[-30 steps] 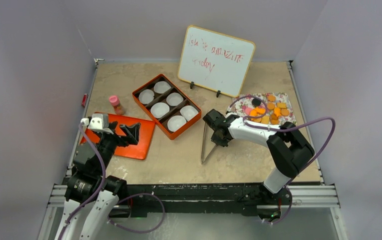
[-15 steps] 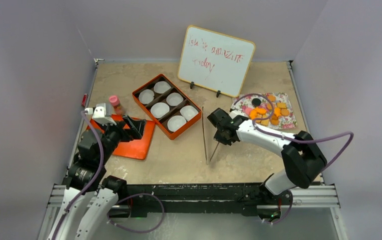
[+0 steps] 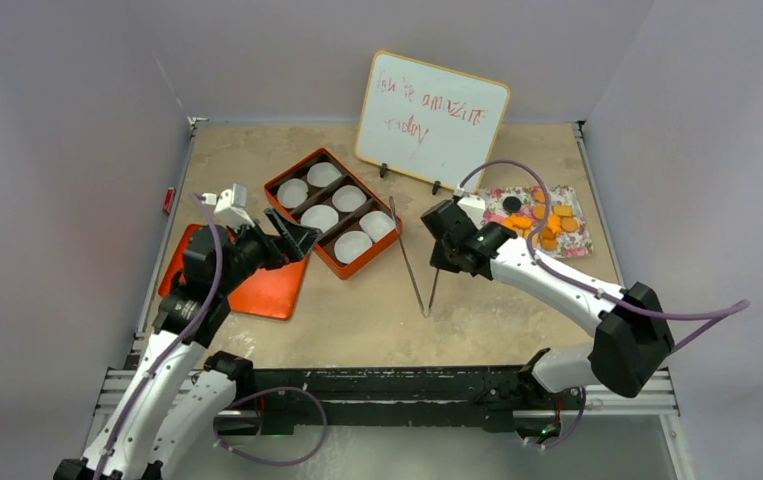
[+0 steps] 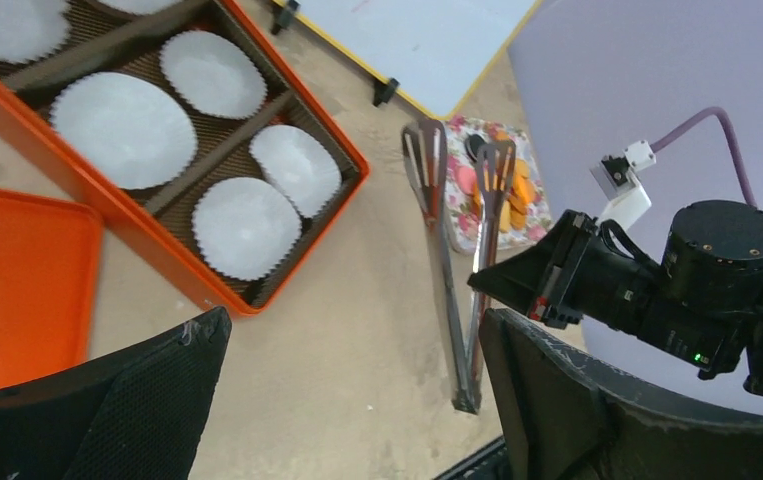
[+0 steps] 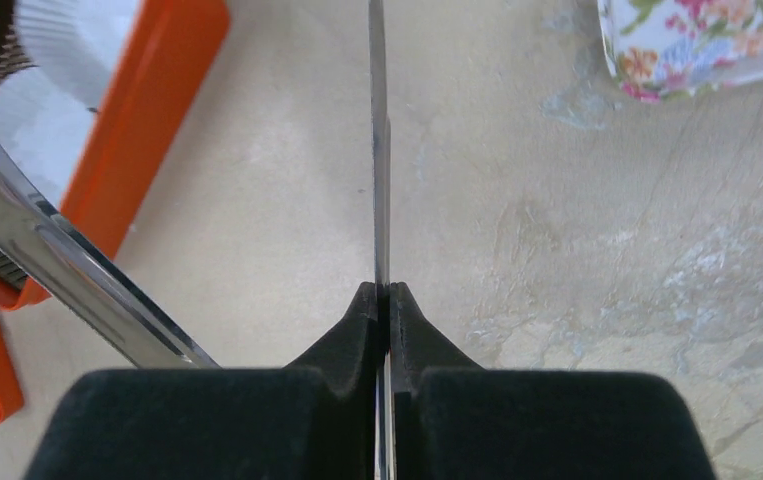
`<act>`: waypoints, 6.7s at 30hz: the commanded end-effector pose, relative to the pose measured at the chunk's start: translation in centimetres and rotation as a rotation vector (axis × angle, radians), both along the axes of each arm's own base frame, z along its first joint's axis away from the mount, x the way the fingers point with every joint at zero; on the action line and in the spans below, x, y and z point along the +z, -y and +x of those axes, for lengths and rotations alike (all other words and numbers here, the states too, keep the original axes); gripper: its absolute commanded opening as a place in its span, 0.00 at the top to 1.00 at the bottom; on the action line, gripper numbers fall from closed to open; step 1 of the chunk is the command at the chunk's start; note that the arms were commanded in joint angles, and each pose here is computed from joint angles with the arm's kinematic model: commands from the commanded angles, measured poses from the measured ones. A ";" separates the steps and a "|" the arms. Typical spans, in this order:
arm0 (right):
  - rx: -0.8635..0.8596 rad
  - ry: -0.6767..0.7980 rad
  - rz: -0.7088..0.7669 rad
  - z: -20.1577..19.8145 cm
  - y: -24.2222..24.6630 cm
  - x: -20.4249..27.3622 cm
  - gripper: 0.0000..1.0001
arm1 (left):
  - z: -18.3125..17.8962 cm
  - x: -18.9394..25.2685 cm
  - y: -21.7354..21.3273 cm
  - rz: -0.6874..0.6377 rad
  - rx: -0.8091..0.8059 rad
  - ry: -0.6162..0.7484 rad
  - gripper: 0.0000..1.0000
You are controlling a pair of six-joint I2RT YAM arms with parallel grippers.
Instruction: Pack the cookies
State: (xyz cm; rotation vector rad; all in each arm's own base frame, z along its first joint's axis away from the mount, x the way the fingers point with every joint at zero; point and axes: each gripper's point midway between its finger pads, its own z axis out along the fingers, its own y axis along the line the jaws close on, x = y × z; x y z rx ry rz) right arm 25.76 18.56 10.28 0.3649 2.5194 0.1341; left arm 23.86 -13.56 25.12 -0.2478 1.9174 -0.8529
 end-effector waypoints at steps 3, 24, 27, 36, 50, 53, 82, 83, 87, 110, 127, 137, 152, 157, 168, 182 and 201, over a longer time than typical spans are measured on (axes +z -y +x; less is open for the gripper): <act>0.142 0.106 0.011 1.4 -1.3 4.7 1.00 | 1.1 1.2 4.3 -0.174 -0.171 -0.006 0.08; 0.237 0.157 0.132 2.7 -5.0 7.3 1.00 | 4.8 0.2 11.3 -0.318 -0.316 -0.087 0.18; 0.241 0.163 0.144 2.8 -5.3 7.5 1.00 | 4.8 -0.1 12.0 -0.315 -0.329 -0.089 0.21; 0.249 0.180 0.181 2.9 -5.9 8.0 1.00 | 5.9 -0.7 13.7 -0.333 -0.310 -0.111 0.26; 0.239 0.191 0.236 3.0 -6.6 8.3 1.00 | 6.9 -0.9 15.1 -0.388 -0.251 -0.120 0.50; 0.241 0.190 0.242 3.0 -6.8 8.4 1.00 | 6.9 -0.9 15.2 -0.398 -0.250 -0.120 0.53; 0.367 0.346 0.362 1.2 -7.0 10.7 0.30 | 5.9 -0.3 14.7 -0.541 -0.202 -0.201 1.00; 0.379 0.360 0.360 1.1 -6.9 11.1 0.25 | 6.0 -0.4 14.6 -0.544 -0.192 -0.208 1.00; 0.472 0.416 0.343 0.6 -7.0 12.7 0.09 | 6.4 -0.8 14.4 -0.554 -0.156 -0.232 1.00; 0.622 0.324 0.187 0.7 -10.1 11.6 0.01 | 7.5 -1.9 14.5 -0.582 -0.095 -0.291 1.00; 0.605 0.263 0.120 1.2 -10.3 9.6 0.11 | 7.3 -1.2 14.9 -0.594 -0.121 -0.288 1.00; 0.621 0.272 0.113 1.4 -10.9 10.2 0.18 | 7.2 -1.1 15.4 -0.549 -0.126 -0.284 1.00; 0.631 0.288 0.126 0.9 -11.2 10.5 0.48 | 6.5 -1.2 15.2 -0.529 -0.117 -0.313 0.76; 0.634 0.292 0.143 0.8 -11.4 10.6 0.55 | 6.2 -0.9 14.9 -0.532 -0.113 -0.310 0.60; 0.644 0.319 0.206 0.3 -11.9 11.1 0.66 | 5.3 -1.9 14.4 -0.538 -0.091 -0.363 0.49; 0.662 0.366 0.263 -0.2 -12.4 11.7 0.67 | 5.6 -3.2 14.5 -0.556 -0.060 -0.416 0.48; 0.734 0.377 0.260 -0.4 -13.8 11.0 0.70 | 7.0 -2.9 14.7 -0.560 -0.034 -0.387 0.65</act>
